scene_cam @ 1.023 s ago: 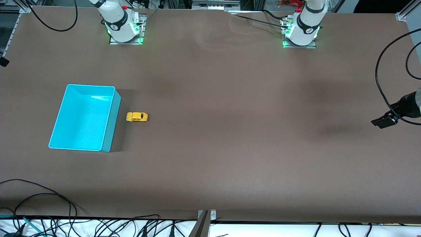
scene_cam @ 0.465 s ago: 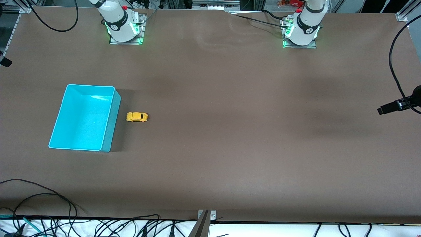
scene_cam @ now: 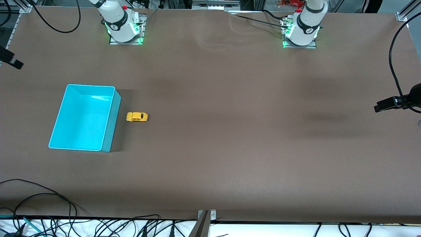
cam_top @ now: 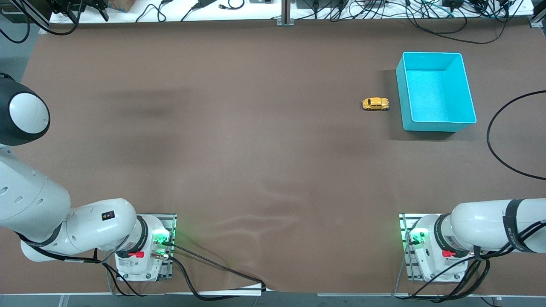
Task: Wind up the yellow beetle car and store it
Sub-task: 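Reach the right gripper to the yellow car beside the bin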
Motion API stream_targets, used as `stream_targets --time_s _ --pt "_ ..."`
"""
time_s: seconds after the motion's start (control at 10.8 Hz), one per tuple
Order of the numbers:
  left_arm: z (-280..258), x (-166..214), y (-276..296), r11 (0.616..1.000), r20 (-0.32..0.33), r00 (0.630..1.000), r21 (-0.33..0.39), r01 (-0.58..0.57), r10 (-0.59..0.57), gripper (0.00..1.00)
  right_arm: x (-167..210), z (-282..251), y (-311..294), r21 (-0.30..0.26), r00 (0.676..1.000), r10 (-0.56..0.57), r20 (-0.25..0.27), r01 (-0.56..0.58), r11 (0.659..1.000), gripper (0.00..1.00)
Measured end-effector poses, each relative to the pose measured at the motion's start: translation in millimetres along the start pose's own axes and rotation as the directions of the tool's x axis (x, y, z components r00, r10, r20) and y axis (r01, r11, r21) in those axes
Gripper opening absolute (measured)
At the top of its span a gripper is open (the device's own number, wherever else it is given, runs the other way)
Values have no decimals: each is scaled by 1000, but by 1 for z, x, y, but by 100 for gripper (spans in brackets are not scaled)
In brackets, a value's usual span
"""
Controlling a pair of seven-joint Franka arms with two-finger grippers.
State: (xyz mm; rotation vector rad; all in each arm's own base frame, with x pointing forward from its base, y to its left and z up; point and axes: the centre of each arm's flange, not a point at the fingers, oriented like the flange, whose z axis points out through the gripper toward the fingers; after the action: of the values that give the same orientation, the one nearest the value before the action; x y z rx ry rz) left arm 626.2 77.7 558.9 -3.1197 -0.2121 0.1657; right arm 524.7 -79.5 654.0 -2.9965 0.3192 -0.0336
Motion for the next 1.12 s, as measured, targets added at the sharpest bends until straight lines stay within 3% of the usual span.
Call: stream_targets --time_s 0.47,0.65,0.84,1.12 --pt "-6 -6 -4 1000 14 1000 3 3 -3 100 1 60 -121 -33 965 -242 103 246 969 100" --pt "-8 -8 -3 1000 13 1000 -6 -19 19 100 14 97 -161 -28 960 -264 92 268 963 100" --pt "-11 -9 0 998 10 999 -48 -31 31 100 28 138 -179 -17 953 -277 120 281 960 100" --pt "-16 -11 -3 998 1 1000 -49 -30 30 100 41 210 -217 -40 946 -302 117 308 950 100"
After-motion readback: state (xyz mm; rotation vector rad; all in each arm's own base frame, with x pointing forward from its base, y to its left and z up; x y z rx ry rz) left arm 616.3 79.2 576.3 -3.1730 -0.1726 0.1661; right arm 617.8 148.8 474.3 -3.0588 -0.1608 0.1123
